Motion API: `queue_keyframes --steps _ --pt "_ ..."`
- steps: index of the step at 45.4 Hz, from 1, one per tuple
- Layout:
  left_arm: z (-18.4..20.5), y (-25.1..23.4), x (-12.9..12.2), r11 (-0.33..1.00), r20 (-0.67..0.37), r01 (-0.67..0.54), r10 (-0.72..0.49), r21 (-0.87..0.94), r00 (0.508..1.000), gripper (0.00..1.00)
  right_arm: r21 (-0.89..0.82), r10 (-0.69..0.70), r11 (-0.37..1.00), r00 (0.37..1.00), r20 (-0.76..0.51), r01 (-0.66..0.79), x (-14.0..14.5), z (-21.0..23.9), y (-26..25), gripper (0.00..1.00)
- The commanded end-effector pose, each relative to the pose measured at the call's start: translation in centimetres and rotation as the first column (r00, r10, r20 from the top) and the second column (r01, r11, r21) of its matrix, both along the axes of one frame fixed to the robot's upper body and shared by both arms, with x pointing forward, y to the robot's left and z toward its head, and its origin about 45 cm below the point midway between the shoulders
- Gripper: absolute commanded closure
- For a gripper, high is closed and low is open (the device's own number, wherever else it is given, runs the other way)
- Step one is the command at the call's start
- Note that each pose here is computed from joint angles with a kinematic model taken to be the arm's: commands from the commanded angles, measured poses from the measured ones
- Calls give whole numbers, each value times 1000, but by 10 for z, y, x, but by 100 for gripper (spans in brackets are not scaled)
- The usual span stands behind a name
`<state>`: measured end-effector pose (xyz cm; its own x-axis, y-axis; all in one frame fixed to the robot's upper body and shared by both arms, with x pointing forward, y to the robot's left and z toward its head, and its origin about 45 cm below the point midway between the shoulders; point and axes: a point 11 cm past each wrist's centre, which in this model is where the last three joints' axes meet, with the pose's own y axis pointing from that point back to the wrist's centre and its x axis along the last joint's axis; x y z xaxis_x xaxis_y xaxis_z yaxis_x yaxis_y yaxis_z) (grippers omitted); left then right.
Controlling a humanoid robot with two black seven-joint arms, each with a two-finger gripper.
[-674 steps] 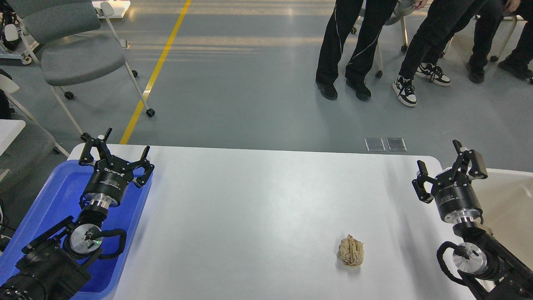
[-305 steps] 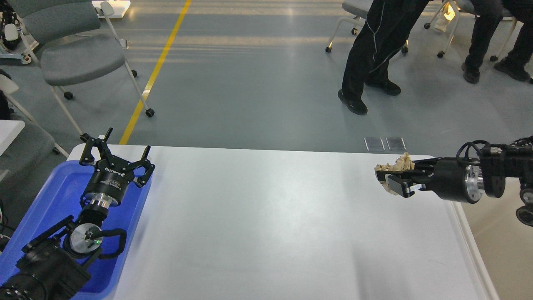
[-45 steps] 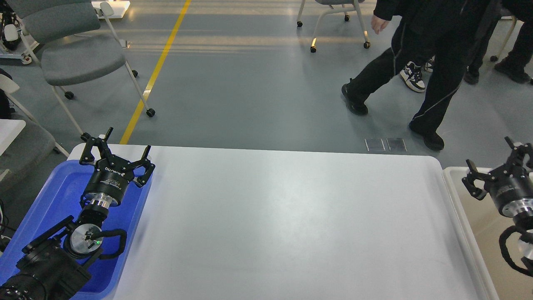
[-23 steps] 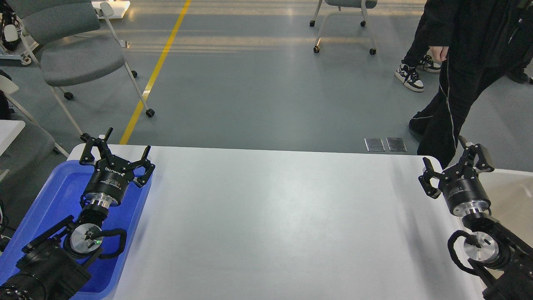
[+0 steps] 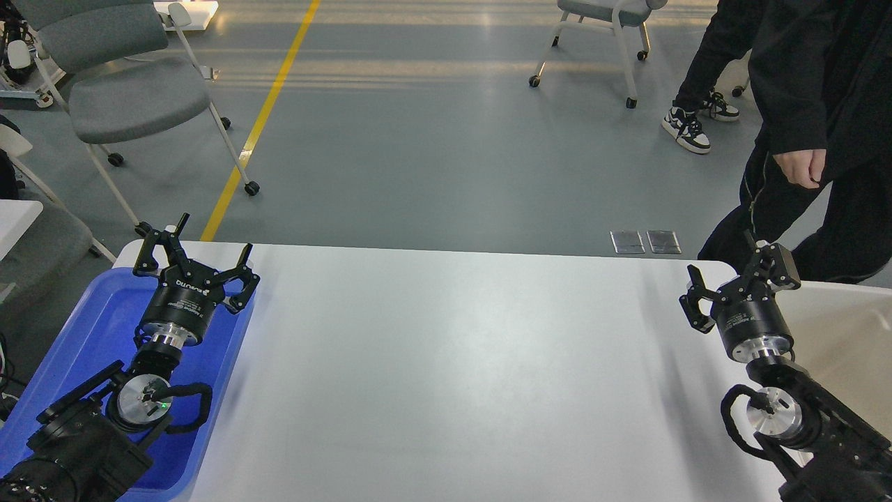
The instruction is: Tidy desktop
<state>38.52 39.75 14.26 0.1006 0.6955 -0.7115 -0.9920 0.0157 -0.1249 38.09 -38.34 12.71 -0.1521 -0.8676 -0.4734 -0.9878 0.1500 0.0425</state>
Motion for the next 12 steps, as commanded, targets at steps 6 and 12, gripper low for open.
queue_keyframes --steps 6,12 --pt "0 0 0 1000 1 1 -1 0 1000 0 -3 -12 1000 1000 0 12 2 2 5 0" --pt "0 0 0 1000 1 1 -1 0 1000 0 13 -17 1000 1000 -7 17 -2 -2 6 0"
